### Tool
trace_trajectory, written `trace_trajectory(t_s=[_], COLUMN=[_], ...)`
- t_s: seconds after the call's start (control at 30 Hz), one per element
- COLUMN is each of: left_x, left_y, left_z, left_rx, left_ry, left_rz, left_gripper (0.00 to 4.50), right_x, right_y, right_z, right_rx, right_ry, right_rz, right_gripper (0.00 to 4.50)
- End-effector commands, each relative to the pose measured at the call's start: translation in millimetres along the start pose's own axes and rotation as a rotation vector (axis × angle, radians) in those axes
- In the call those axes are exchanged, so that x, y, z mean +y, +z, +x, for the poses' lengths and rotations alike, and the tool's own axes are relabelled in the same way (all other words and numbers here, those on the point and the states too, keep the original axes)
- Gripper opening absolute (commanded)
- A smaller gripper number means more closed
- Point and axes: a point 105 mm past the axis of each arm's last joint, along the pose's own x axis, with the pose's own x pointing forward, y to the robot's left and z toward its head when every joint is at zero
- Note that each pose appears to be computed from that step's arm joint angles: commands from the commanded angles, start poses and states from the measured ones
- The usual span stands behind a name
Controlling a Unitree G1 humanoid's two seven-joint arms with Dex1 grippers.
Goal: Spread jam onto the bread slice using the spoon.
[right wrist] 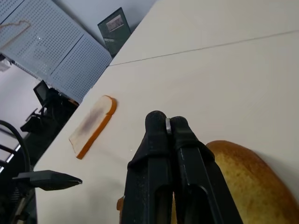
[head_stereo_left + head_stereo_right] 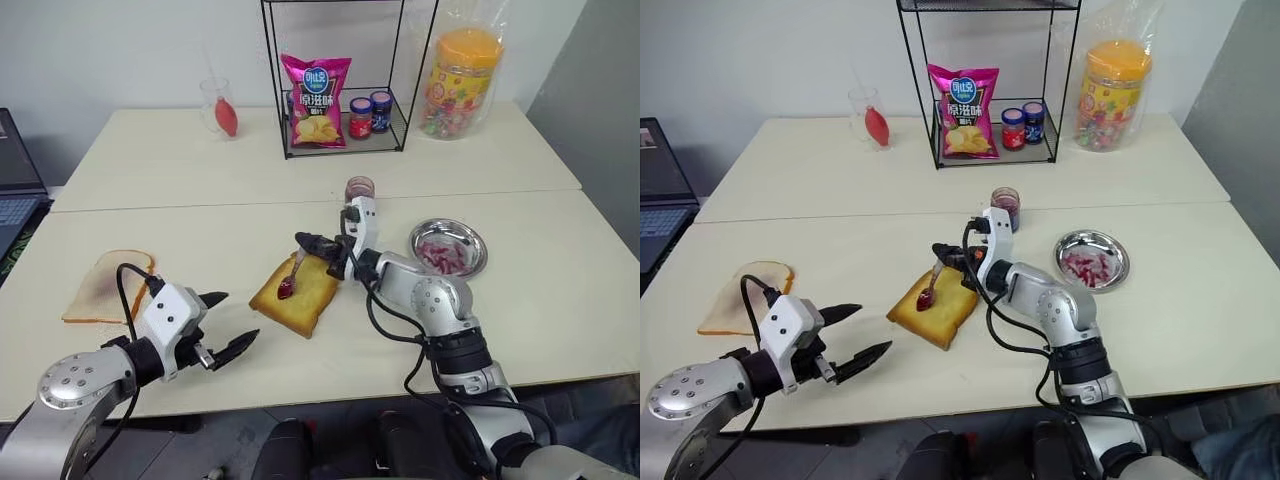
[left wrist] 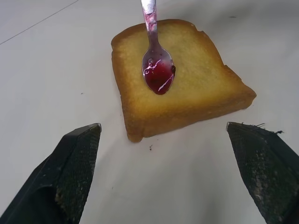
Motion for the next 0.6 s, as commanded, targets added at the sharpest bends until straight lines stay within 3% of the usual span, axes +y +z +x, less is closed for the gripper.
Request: trace_trajectory(t_s=[0.03, 0.3, 0.6], left_x=[-5.9, -7.6, -10.2], left_y=[4.8, 2.2, 3.4], left_z=[0.6, 0.6, 3.9], left_rx=[-0.016, -0.013, -0.018], left_ry=[-0.019, -0.017, -0.029], left_rz=[0.031, 0.024, 0.022], left_gripper=[4.50, 4.50, 4.50], right_x=[21.8, 41.9, 50.1], right_y=[17.5, 32.2, 24.3], right_z=[-6.5, -15.8, -21.3], right_rx=[-0.059, -0.111, -0.084], right_ry=[0.090, 0.164, 0.213], right_rz=[-0.193, -0.343, -0.574], right_gripper=[0.03, 0.03, 0.03])
